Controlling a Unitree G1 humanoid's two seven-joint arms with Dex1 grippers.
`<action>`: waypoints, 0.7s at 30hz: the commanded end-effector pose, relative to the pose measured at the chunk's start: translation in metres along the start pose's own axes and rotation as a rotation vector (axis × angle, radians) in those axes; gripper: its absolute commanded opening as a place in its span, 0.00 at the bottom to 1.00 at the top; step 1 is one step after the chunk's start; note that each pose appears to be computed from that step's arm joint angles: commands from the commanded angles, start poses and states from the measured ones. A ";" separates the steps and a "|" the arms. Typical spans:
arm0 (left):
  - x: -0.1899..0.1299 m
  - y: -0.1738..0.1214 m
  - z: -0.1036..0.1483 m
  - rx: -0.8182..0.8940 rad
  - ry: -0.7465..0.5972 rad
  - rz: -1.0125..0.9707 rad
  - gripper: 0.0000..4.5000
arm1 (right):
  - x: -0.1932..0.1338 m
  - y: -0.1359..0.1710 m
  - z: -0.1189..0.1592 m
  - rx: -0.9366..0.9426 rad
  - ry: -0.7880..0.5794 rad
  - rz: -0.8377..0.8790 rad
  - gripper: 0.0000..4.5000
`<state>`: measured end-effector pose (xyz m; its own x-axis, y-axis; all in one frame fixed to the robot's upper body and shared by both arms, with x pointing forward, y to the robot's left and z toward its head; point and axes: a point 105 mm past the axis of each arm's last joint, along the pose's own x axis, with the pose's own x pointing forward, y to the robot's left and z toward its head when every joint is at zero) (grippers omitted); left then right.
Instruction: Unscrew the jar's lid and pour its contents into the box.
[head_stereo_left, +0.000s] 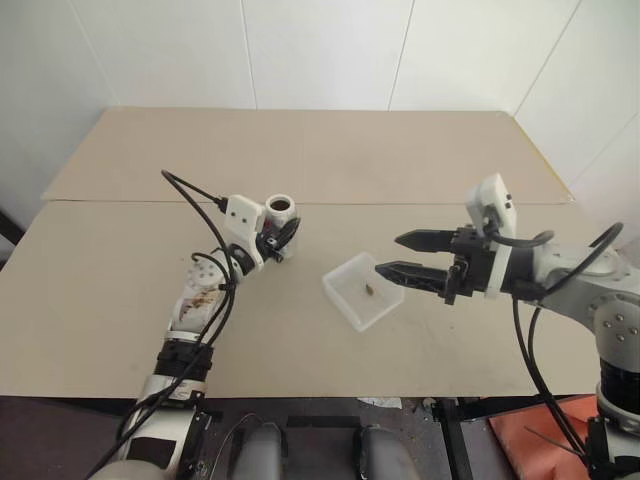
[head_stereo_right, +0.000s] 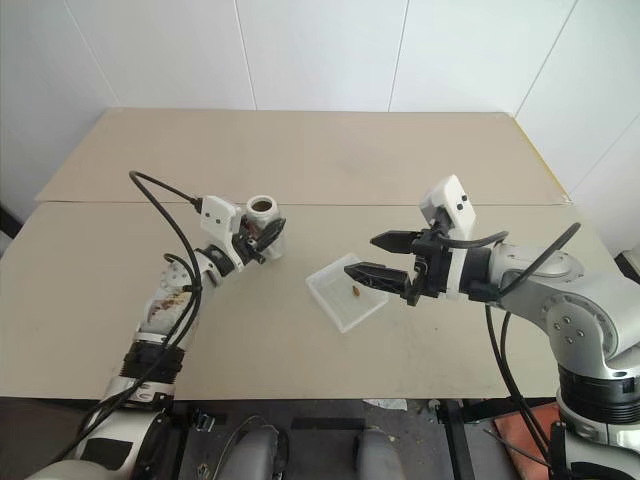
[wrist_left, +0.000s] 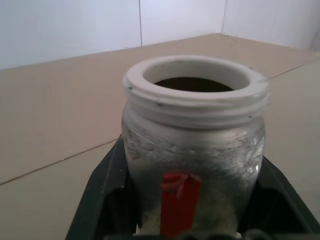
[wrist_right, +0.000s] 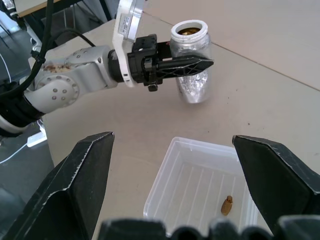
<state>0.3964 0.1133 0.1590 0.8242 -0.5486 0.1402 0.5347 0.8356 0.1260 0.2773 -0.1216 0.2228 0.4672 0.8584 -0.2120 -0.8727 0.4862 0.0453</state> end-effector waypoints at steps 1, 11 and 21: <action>-0.001 0.001 0.000 0.034 -0.018 0.006 0.43 | -0.001 0.001 0.012 -0.050 -0.042 -0.003 0.99; -0.021 -0.003 -0.025 0.029 0.065 -0.010 0.87 | 0.004 0.002 0.010 -0.056 -0.030 0.018 1.00; -0.081 0.011 -0.003 0.166 0.148 -0.143 1.00 | 0.004 0.001 0.006 -0.061 -0.028 0.007 1.00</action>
<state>0.3459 0.1691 0.1276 0.8008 -0.5949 -0.0692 0.5898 0.7633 0.2638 0.2814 -0.1166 0.2183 0.4556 0.8632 -0.2175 -0.8801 0.4734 0.0352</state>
